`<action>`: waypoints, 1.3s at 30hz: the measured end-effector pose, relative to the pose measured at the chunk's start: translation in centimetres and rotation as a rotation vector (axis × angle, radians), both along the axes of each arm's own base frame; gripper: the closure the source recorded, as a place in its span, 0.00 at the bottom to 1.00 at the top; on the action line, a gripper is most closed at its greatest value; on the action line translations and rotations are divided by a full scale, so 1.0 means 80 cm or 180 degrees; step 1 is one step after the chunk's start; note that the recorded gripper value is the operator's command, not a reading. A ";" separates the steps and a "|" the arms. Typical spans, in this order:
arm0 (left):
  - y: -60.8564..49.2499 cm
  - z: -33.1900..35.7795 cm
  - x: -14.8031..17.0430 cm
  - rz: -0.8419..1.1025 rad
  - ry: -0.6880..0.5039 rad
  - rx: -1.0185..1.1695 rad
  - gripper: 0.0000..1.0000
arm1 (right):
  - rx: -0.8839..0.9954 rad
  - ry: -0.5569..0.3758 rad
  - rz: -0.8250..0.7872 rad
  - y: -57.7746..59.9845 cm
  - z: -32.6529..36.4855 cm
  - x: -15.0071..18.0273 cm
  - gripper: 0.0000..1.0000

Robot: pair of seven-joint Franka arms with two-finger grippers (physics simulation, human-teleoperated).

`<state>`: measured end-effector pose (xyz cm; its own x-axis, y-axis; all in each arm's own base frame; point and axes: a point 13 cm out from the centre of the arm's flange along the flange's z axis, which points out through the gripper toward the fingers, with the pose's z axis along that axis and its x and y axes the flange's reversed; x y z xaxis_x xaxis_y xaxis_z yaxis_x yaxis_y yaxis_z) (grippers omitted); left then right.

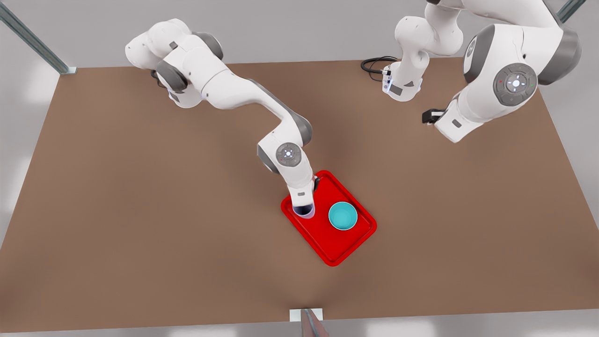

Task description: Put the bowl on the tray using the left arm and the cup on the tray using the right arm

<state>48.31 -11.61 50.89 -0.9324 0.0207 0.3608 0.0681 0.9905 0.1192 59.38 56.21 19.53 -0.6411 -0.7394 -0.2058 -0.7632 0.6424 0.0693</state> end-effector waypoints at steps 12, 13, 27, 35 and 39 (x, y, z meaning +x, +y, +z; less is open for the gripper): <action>0.006 0.001 -0.015 0.0021 0.0165 0.0040 0.00 | -0.0071 0.0070 -0.0062 0.001 -0.064 -0.003 0.68; 0.006 0.001 -0.016 0.0023 0.0170 0.0041 0.00 | -0.0078 0.0068 -0.0069 0.001 -0.068 -0.003 0.47; 0.010 0.000 -0.016 0.0047 0.0198 0.0046 0.00 | 0.0168 0.0110 -0.0375 0.005 -0.032 0.011 0.00; 0.003 0.012 -0.011 0.0030 0.0117 0.0038 0.00 | 0.0000 0.0883 -0.1413 -0.363 0.052 0.143 0.00; 0.003 0.012 -0.016 0.0027 0.0179 0.0038 0.00 | -0.0596 0.0801 -0.1945 -0.622 0.211 0.126 0.00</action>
<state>47.02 -11.36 51.81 -0.9108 0.0082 0.4129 0.0666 0.9896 0.1272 69.43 6.45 36.38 -0.9660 -0.2384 0.1001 -0.2352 0.9710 0.0429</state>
